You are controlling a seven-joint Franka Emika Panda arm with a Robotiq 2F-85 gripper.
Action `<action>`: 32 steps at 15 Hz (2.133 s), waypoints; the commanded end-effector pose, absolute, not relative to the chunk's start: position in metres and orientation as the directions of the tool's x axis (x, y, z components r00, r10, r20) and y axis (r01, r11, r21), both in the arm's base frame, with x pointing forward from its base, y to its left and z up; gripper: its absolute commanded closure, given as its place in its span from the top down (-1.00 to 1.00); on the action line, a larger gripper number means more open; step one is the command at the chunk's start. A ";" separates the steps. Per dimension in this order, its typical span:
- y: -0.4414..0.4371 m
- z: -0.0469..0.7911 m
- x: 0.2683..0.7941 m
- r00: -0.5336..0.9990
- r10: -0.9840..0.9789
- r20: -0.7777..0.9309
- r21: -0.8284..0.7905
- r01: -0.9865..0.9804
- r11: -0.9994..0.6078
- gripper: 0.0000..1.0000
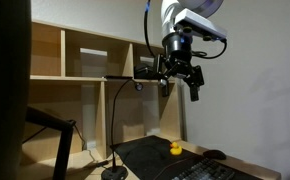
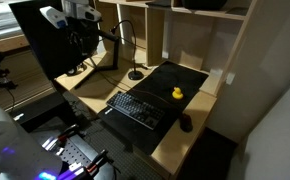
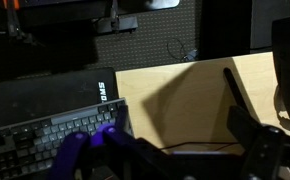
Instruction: Move the rubber duck and the mouse to the left
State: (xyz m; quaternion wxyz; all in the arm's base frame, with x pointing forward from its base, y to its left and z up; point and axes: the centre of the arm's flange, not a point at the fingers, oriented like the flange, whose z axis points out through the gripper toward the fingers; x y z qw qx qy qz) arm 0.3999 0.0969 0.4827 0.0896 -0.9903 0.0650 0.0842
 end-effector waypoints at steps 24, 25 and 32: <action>-0.188 0.332 0.542 0.528 -0.836 0.146 -0.156 -0.823 -0.547 1.00; -0.196 0.330 0.546 0.512 -0.846 0.147 -0.157 -0.832 -0.531 1.00; -0.222 0.281 0.616 0.171 -0.980 0.103 -0.184 -0.965 -0.188 1.00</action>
